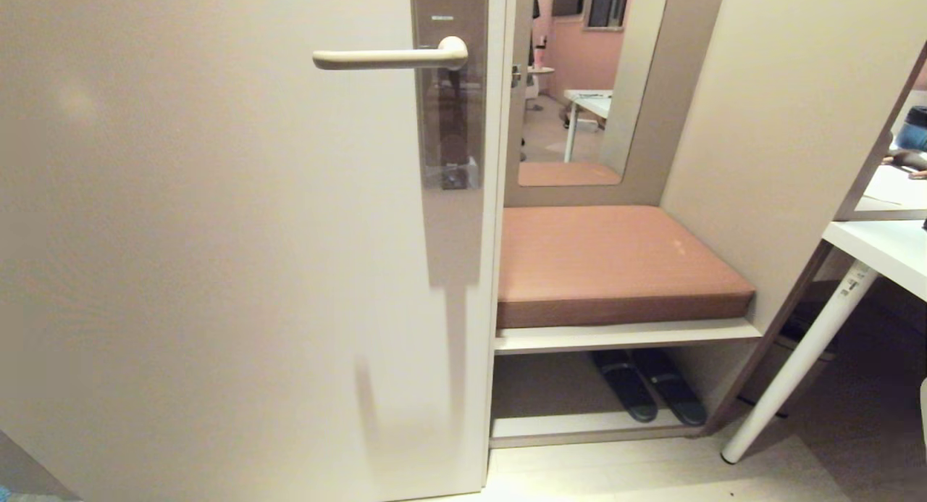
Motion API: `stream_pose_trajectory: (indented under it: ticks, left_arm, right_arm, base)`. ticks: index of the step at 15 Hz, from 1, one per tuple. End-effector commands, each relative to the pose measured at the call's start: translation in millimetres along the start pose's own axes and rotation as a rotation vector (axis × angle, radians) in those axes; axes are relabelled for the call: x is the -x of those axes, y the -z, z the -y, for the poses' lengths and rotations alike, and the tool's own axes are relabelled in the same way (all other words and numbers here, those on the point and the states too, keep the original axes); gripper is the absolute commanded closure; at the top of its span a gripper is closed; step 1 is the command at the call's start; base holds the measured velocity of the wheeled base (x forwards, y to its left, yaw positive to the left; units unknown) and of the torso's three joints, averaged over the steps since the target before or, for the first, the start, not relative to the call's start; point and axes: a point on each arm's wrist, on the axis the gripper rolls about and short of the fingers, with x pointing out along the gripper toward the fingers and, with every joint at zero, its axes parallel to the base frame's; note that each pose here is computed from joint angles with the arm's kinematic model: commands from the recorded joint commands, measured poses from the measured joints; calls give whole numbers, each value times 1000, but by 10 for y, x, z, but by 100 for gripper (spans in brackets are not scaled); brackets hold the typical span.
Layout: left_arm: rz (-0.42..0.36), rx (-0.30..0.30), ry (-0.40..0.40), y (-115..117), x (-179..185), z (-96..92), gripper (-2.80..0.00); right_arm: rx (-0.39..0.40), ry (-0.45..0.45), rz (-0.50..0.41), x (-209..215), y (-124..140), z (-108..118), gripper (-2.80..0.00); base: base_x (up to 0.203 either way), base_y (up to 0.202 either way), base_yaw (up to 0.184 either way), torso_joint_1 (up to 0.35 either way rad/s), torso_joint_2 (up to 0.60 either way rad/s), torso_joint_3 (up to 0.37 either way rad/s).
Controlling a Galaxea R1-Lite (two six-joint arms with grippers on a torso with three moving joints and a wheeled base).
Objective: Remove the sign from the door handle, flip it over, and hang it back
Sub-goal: Hand it to the other hand
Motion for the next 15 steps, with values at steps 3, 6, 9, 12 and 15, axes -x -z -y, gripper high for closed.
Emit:
stream_pose_trajectory:
  ticks: [3,6,9,12,15]
  left_arm:
    - [0,1,0,0,0,0,0]
    - [0,1,0,0,0,0,0]
    - [0,1,0,0,0,0,0]
    - [0,1,0,0,0,0,0]
    - [0,1,0,0,0,0,0]
  right_arm:
    - [-14,-22,66,122,245,-55,0]
    - [-55,-37,57,197,361,-77,0]
    - [-64,-73,125,253,387,-89,0]
    - [-167,-84,88,251,422,-97,0]
    - [-247,-64,60,249,445,-96,0]
  base:
    - [0,0,0,0,0,0]
    - [0,0,0,0,0,0]
    - [0,0,0,0,0,0]
    - [0,0,0,0,0,0]
    - [0,0,0,0,0,0]
